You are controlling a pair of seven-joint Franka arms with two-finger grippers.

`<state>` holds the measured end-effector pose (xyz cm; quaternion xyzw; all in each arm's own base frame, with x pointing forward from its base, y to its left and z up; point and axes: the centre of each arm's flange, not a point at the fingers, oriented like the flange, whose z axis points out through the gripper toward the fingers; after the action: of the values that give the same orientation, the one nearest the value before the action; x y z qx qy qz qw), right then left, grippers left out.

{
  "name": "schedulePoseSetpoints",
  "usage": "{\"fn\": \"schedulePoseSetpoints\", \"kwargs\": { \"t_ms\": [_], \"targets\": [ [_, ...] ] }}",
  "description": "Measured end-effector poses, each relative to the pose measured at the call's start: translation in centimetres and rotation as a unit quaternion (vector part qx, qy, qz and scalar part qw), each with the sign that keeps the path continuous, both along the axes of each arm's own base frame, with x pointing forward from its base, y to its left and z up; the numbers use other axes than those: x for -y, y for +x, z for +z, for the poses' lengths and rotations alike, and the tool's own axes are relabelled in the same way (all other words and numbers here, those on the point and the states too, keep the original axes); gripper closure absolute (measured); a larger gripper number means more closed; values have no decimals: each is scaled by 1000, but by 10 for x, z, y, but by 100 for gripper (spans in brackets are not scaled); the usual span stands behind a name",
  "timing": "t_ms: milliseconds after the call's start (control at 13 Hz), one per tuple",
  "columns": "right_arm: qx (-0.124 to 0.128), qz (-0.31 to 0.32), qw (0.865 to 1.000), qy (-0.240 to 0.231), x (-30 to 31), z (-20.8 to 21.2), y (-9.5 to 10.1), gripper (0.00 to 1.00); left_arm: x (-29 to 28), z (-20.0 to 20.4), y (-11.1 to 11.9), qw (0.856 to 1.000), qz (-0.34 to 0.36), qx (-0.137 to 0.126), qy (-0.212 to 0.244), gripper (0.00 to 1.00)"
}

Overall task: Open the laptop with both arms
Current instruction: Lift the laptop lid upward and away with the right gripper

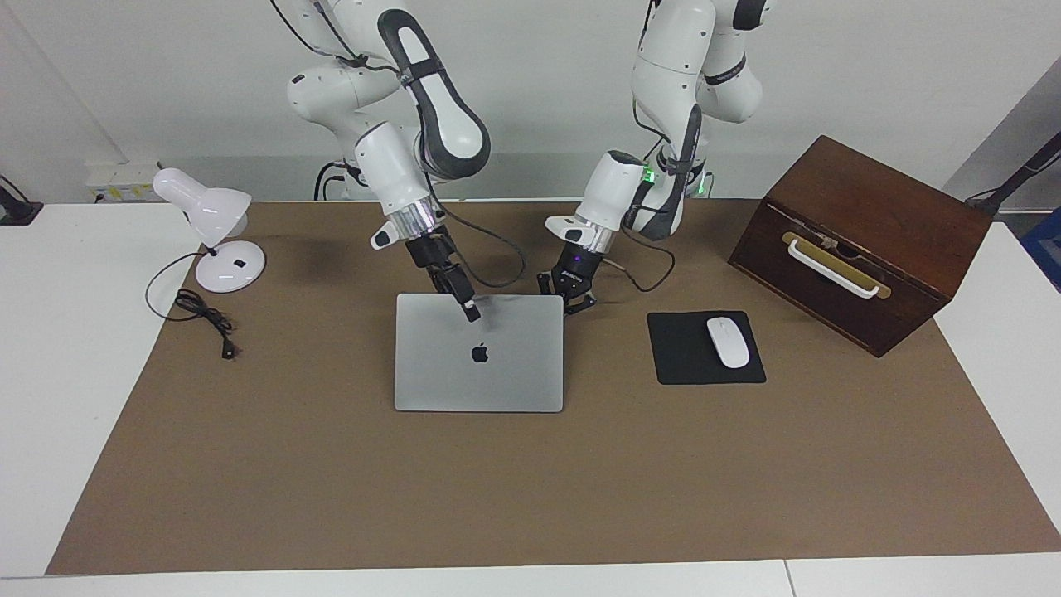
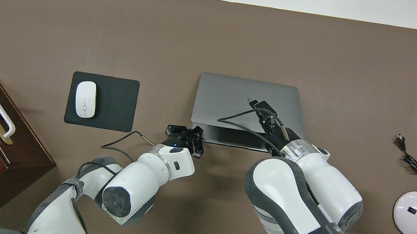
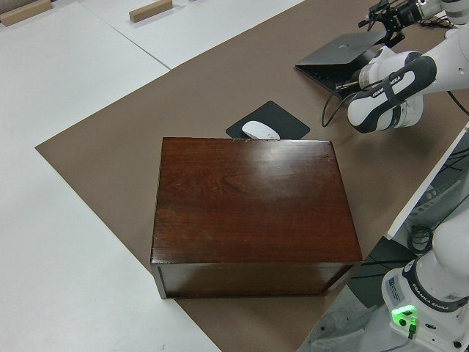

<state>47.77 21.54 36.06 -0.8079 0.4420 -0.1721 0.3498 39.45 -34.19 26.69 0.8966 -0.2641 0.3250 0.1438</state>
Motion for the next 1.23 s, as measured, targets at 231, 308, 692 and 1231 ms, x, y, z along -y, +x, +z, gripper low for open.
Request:
{"fn": "schedulePoseSetpoints", "kwargs": {
  "t_ms": [231,308,692,1231],
  "targets": [
    [25,-4,1000,18,-11,21,27,10,0,0,0,1000,0,0,0,99],
    [33,-6,999,25,-13,28,37,10,0,0,0,1000,0,0,0,99],
    [60,-15,997,56,-9,53,81,0,0,0,0,1000,0,0,0,99],
    [80,-23,994,67,-19,55,123,0,0,0,0,1000,0,0,0,99]
  ]
}}
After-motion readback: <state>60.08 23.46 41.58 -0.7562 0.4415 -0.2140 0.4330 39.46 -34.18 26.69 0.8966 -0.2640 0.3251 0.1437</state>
